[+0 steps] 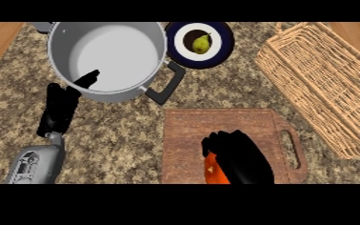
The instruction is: Pick the squash from the cutting board and place it in the basket
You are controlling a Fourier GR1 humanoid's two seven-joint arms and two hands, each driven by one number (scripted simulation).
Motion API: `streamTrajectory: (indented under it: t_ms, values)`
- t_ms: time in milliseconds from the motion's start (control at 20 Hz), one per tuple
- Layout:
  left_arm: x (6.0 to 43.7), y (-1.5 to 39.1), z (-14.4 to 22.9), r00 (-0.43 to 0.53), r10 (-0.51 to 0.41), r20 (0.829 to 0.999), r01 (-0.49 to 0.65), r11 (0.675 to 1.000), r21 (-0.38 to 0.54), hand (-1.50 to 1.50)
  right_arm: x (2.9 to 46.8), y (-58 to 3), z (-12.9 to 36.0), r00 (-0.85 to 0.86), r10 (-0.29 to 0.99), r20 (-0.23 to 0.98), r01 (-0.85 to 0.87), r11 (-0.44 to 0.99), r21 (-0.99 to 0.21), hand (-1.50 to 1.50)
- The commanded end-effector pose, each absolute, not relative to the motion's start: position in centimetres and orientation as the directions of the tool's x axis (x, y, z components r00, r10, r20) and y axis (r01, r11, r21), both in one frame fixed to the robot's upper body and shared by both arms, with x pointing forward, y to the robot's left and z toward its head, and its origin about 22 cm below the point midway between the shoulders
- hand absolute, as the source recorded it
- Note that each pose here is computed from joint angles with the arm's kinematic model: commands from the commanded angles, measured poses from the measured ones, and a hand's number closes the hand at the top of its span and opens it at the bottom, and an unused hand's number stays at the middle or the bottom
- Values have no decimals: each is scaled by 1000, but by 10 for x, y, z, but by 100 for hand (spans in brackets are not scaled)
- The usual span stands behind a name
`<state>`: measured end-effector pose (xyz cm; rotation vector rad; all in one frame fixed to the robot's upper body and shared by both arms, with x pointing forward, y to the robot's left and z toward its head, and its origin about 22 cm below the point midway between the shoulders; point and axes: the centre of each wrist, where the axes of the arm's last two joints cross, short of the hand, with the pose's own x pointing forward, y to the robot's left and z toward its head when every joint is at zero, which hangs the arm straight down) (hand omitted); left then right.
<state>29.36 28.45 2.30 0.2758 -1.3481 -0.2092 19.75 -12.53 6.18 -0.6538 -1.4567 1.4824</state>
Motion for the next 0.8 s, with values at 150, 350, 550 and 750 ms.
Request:
streamTrajectory:
  t_ms: [150, 350, 550, 750]
  values:
    - [290, 280, 23, 222, -295, 929, -8, 953, 304, 0, 173, -140, 136, -426, 715, 554, -242, 501, -831, 150]
    - [295, 278, 27, 200, -316, 928, -13, 946, 325, 0, 153, -151, 187, -421, 642, 641, -171, 637, -751, 150]
    - [288, 274, 25, 200, -311, 929, 12, 949, 315, 0, 147, -163, 225, -423, 638, 643, -78, 682, -727, 150]
    - [297, 272, 24, 205, -291, 934, -22, 953, 302, 0, 151, -158, 248, -410, 635, 655, -51, 701, -711, 150]
